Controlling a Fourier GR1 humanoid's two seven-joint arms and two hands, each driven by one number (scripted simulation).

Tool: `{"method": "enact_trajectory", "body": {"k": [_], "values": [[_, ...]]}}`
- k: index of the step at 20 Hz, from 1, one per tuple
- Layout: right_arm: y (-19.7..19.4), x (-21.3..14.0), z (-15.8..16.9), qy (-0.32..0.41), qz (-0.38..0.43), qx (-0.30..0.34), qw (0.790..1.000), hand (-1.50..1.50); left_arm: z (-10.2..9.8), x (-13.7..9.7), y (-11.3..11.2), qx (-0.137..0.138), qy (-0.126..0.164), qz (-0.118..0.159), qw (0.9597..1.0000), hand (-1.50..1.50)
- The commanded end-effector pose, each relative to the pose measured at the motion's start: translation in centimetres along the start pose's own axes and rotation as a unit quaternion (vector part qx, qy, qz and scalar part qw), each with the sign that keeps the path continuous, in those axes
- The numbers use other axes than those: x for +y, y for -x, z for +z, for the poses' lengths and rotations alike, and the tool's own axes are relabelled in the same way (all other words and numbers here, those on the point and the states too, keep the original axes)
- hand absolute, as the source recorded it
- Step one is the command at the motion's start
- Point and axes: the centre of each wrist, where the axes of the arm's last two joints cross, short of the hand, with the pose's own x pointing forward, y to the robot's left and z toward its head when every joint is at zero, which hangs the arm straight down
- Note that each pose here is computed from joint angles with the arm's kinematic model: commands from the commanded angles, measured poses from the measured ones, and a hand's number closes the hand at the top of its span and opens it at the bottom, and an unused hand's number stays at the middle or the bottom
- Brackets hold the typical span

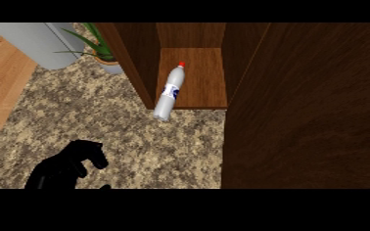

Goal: Pick up the bottled water, place it into the cabinet and close the cabinet

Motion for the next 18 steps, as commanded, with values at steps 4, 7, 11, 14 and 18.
{"method": "enact_trajectory", "body": {"k": [4,7,11,14,18], "values": [[-4.8,4.6,-3.2,-0.107,0.098,-0.001,0.989,1.50,1.0,3.5,-2.9,-0.013,-0.019,-0.011,0.9997,-1.50],[-4.7,5.0,-3.8,-0.127,0.093,-0.003,0.987,1.50,0.9,4.9,-4.1,-0.019,-0.022,-0.026,0.9992,-1.50],[-4.3,5.1,-4.7,-0.155,0.093,0.001,0.983,1.50,2.1,6.2,-4.6,-0.012,-0.029,-0.022,0.9993,-1.50],[-3.9,5.3,-5.6,-0.173,0.086,-0.006,0.981,1.50,2.3,6.8,-5.2,-0.009,-0.031,-0.018,0.9993,-1.50],[-3.8,5.4,-6.7,-0.207,0.093,0.003,0.974,1.50,2.8,7.7,-5.9,-0.006,-0.029,-0.019,0.9994,-1.50]]}}
